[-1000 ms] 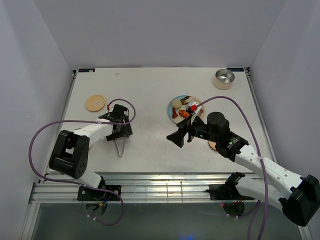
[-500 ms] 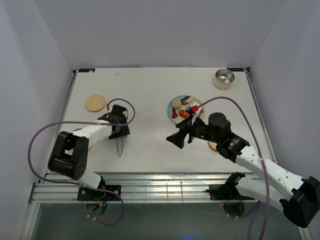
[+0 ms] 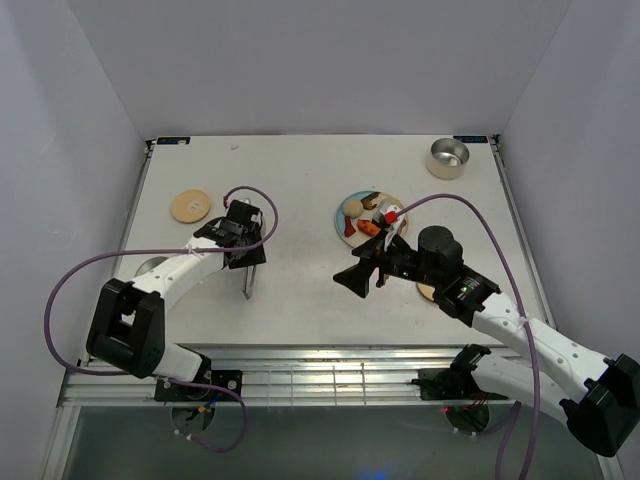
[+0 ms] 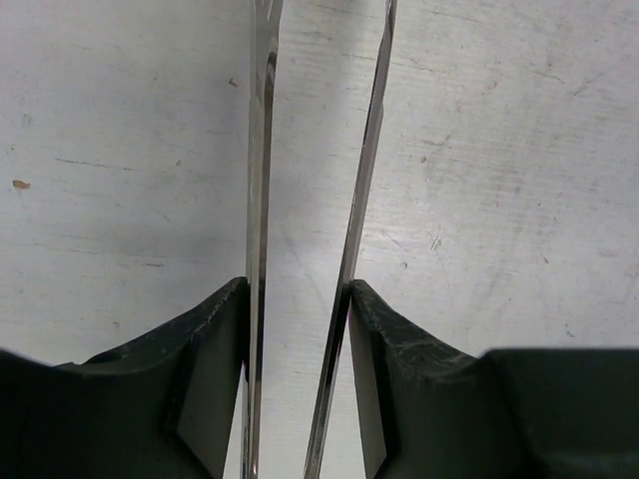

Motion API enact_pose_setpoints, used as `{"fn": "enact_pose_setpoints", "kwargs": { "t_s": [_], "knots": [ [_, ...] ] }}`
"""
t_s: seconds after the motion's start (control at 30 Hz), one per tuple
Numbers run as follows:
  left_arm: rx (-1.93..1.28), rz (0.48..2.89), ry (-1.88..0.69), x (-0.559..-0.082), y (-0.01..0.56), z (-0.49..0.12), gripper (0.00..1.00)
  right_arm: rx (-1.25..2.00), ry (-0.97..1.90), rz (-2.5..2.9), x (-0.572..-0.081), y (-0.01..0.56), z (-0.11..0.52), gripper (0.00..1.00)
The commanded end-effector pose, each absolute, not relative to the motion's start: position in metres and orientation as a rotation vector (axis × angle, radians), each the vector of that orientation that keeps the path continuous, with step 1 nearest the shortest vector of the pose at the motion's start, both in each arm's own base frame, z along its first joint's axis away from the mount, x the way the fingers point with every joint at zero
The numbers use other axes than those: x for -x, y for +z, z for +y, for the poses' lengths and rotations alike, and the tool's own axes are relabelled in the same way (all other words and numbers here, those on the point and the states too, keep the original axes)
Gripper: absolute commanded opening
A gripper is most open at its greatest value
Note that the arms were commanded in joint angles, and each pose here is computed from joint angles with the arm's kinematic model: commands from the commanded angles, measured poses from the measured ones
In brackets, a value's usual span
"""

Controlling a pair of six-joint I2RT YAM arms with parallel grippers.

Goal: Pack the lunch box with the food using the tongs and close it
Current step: Pick up the clamp at the center of the board.

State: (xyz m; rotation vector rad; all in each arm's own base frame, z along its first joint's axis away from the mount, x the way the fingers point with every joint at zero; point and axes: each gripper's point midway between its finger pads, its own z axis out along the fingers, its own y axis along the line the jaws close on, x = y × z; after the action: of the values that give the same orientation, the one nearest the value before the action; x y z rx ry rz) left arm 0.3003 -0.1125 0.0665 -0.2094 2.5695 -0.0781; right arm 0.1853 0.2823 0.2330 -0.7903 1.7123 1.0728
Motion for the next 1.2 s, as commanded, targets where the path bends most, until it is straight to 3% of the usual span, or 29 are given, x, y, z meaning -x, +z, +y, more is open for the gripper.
{"fn": "enact_pose_setpoints", "kwargs": {
  "t_s": [0.0,0.2,0.4,0.53,0.67,0.87,1.17],
  "knots": [
    [0.179,2.523,-0.15,-0.305,0.094,-0.121,0.53,0.777,1.085,1.648,-0.185,0.249,0.284,0.99],
    [0.134,2.485,-0.238,-0.312,0.131,-0.134,0.53,0.775,1.072,1.662,-0.188,0.245,0.284,0.99],
    [0.142,2.451,-0.122,-0.312,0.176,-0.123,0.53,0.775,1.08,1.651,-0.186,0.246,0.283,0.99],
    [0.147,2.437,-0.049,-0.304,0.191,-0.119,0.52,0.778,1.079,1.658,-0.186,0.243,0.284,0.99],
    [0.1,2.439,-0.131,-0.295,0.194,-0.134,0.52,0.758,1.05,1.667,-0.195,0.241,0.286,0.99],
    [0.097,2.432,-0.139,-0.283,0.163,-0.131,0.52,0.737,0.867,1.785,-0.232,0.238,0.286,1.0],
    [0.106,2.523,-0.06,-0.279,0.088,-0.136,0.51,0.732,0.842,1.726,-0.217,0.234,0.267,1.0]
  ]
}}
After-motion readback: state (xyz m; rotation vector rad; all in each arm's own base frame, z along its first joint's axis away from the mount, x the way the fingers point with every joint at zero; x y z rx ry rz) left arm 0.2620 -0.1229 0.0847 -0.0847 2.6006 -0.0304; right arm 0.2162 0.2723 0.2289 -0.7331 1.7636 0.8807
